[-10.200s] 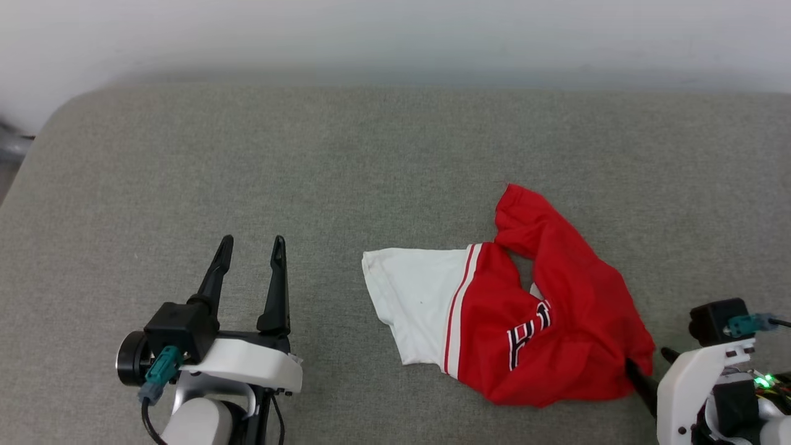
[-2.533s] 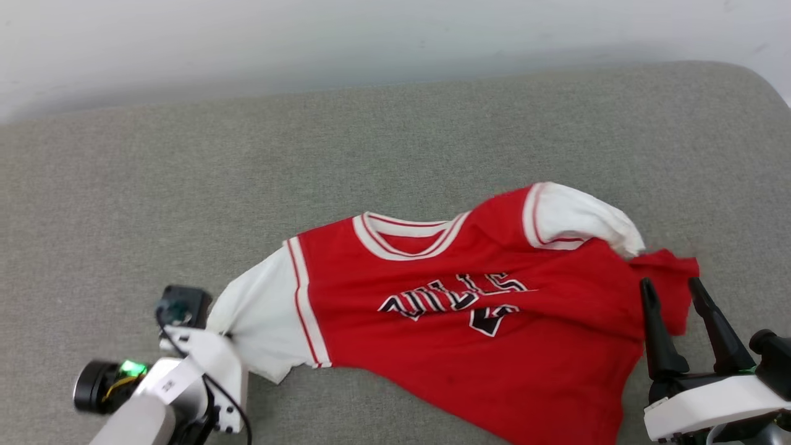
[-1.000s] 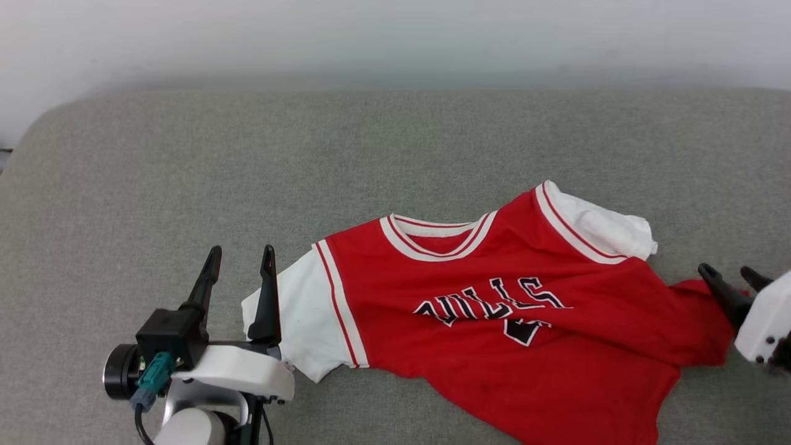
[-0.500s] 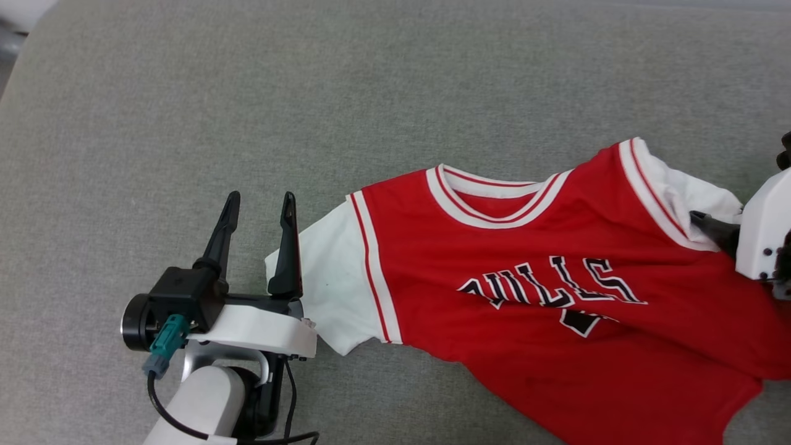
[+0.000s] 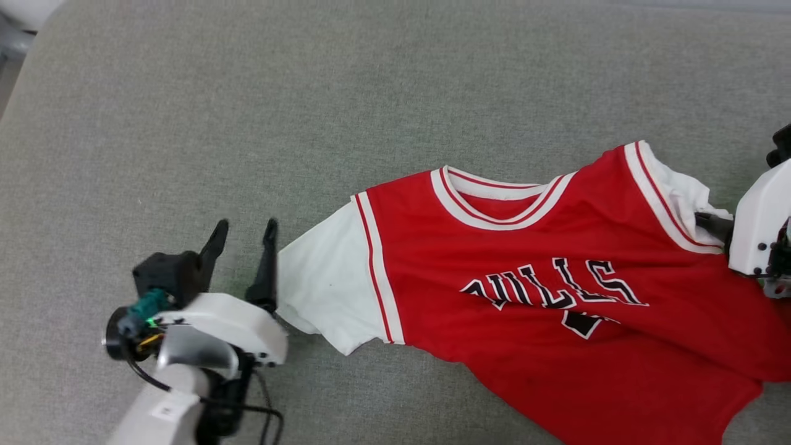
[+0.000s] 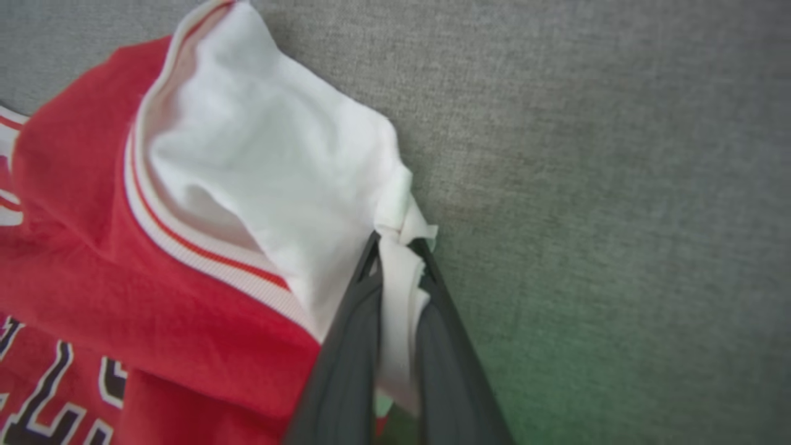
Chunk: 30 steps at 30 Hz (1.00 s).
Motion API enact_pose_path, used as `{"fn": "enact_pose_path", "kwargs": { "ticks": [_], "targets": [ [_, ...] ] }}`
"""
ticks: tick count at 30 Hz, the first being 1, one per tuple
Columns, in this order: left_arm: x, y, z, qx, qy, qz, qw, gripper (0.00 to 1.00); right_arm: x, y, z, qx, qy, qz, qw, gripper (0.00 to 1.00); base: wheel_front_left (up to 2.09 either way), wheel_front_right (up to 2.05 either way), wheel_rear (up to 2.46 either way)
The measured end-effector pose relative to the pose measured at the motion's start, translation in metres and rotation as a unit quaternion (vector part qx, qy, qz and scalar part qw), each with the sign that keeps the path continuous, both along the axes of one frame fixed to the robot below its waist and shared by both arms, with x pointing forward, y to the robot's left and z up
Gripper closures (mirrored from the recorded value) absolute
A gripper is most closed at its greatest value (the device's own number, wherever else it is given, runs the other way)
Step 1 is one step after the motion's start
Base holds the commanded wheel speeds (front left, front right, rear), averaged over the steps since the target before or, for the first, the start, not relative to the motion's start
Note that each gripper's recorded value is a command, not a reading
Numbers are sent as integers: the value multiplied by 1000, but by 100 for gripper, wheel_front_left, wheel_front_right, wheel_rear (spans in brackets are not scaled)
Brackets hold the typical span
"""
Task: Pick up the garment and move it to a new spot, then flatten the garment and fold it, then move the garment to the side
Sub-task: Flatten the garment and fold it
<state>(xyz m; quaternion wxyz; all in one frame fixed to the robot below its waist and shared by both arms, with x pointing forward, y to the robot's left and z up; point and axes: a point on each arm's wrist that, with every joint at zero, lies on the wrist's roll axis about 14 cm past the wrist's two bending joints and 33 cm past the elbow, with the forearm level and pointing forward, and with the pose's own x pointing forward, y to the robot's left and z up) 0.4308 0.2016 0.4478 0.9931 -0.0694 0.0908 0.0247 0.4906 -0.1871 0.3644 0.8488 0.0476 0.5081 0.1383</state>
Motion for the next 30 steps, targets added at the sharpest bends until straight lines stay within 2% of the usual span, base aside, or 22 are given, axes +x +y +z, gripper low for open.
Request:
{"fn": "enact_pose_path", "kwargs": {
  "ticks": [4,8,13,24,25,27,30],
  "targets": [
    [-7,17,-14,-11,86,-8,996,0,3,-3,19,9,-41,-12,999,100,0,0,0],
    [-14,14,-25,-37,177,-46,982,0,-7,-9,26,7,-53,-19,998,100,0,0,0],
    [-26,0,-40,-71,283,-99,951,0,-18,-10,33,17,-66,-27,997,100,0,0,0],
    [-36,-21,-78,-68,413,-153,895,0,-29,-17,26,31,-69,-49,996,100,0,0,0],
    [-36,-22,-81,-62,421,-156,891,22,-30,-19,24,30,-68,-52,996,100,0,0,0],
    [-36,-24,-85,-55,431,-164,885,100,-31,-21,23,32,-68,-57,996,100,0,0,0],
    [-34,-24,-87,-45,431,-168,886,100,-31,-23,24,33,-73,-61,995,100,0,0,0]
  ]
}}
